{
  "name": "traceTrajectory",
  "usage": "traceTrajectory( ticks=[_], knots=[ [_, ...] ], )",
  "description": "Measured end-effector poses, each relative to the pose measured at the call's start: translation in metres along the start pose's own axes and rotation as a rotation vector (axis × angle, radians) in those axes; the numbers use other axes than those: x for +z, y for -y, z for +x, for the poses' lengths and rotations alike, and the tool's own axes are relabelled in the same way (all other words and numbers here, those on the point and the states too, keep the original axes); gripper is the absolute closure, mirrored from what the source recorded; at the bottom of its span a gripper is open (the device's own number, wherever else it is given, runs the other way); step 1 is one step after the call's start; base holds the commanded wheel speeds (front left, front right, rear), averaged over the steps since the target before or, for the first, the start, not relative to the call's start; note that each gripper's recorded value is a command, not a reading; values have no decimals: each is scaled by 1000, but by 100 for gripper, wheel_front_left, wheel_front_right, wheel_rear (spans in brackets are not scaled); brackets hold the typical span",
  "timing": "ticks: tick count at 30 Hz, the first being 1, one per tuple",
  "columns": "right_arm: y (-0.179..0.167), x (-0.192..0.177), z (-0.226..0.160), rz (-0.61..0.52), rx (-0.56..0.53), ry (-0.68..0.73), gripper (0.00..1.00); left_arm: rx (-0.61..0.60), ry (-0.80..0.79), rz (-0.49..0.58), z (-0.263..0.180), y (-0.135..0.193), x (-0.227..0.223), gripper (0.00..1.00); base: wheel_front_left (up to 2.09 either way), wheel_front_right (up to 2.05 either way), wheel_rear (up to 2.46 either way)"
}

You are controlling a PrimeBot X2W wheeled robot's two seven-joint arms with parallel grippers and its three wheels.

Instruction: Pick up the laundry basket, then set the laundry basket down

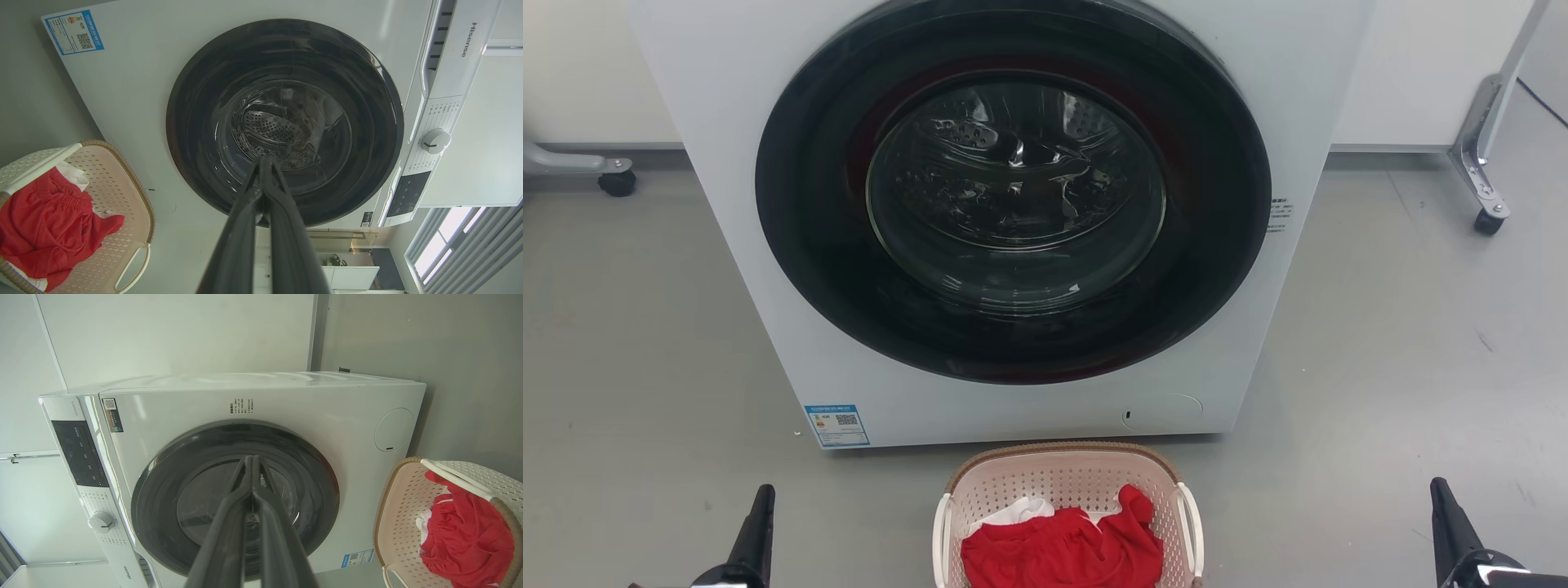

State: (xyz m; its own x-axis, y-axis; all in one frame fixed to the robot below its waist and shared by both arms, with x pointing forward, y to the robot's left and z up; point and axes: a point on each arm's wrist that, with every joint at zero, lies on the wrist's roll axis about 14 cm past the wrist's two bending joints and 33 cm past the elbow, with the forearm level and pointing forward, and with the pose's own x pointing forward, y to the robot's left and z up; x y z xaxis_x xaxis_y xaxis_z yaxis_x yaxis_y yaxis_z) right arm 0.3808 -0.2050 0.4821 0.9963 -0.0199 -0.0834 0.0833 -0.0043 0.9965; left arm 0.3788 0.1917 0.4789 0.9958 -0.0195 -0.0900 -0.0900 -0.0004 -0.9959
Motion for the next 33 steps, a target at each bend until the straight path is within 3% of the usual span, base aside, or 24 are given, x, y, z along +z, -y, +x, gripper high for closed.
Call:
traceTrajectory(
  ticks=[33],
  knots=[
    [0,0,0,0,0,0,100,0,0,0,0,0,0,100,0,0,0]
  ],
)
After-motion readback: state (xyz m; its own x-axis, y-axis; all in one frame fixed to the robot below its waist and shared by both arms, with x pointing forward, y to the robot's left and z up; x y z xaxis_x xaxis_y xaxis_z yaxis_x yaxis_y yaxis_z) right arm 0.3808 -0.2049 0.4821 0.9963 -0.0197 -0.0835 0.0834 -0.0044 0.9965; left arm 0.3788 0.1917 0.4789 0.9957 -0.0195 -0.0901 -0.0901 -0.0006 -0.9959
